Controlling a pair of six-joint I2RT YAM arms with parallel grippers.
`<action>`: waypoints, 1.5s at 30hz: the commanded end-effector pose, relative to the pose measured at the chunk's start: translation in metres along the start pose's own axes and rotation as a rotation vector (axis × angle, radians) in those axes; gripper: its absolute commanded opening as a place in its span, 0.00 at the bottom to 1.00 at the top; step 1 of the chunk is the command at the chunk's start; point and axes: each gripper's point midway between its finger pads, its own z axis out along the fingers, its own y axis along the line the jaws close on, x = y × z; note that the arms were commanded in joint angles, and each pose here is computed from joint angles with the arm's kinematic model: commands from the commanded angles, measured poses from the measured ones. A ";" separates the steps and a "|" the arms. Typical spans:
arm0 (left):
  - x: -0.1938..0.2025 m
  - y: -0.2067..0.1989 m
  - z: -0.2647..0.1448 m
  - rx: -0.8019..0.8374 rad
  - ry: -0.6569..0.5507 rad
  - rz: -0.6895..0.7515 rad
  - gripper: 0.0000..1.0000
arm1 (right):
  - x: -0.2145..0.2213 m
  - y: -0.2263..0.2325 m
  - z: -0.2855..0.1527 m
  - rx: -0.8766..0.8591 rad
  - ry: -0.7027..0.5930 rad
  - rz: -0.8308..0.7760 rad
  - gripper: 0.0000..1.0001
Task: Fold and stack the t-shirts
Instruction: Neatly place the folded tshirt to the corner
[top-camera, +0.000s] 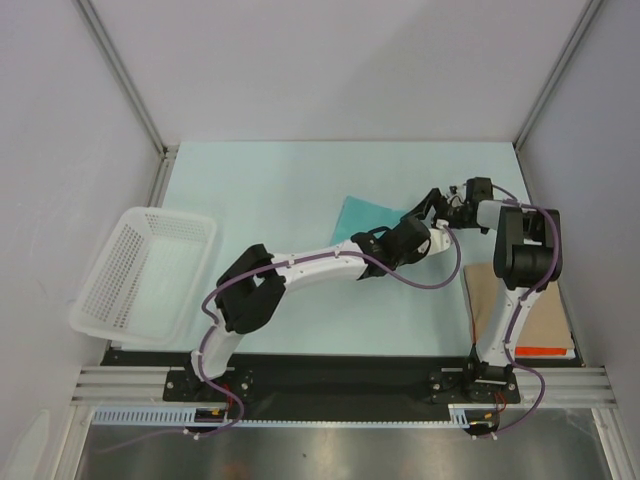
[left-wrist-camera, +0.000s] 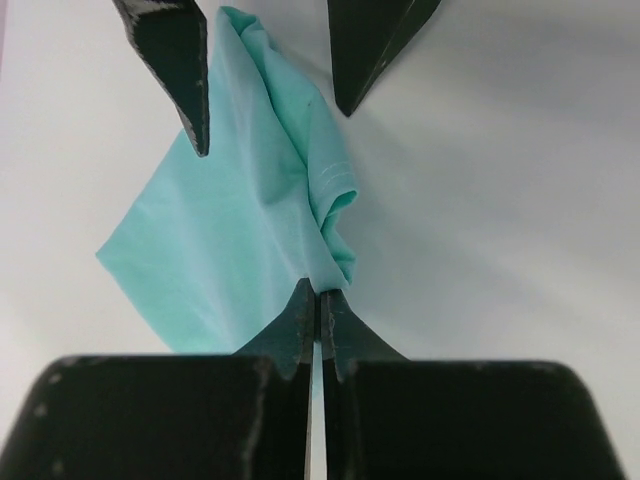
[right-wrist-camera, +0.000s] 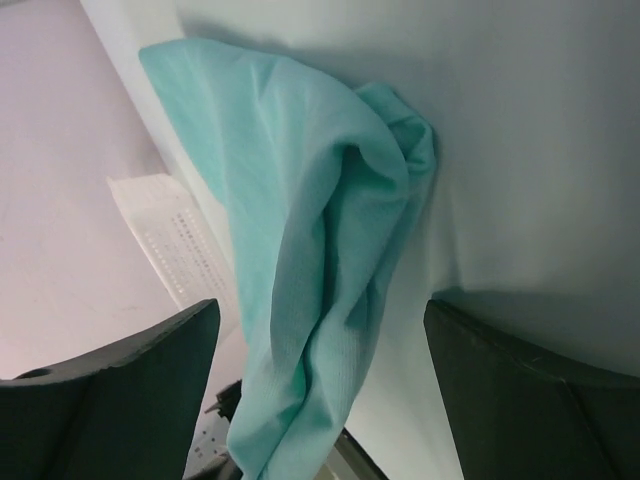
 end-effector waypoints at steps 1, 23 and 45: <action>-0.028 0.023 -0.028 -0.025 -0.085 -0.050 0.00 | -0.004 -0.003 0.015 -0.012 -0.009 0.017 0.90; -0.014 0.017 -0.040 0.006 -0.082 -0.063 0.00 | -0.039 0.000 0.051 0.055 -0.119 -0.037 0.42; 0.022 0.070 -0.279 0.092 -0.254 -0.768 0.61 | 0.035 0.022 -0.055 0.419 -0.442 -0.119 0.00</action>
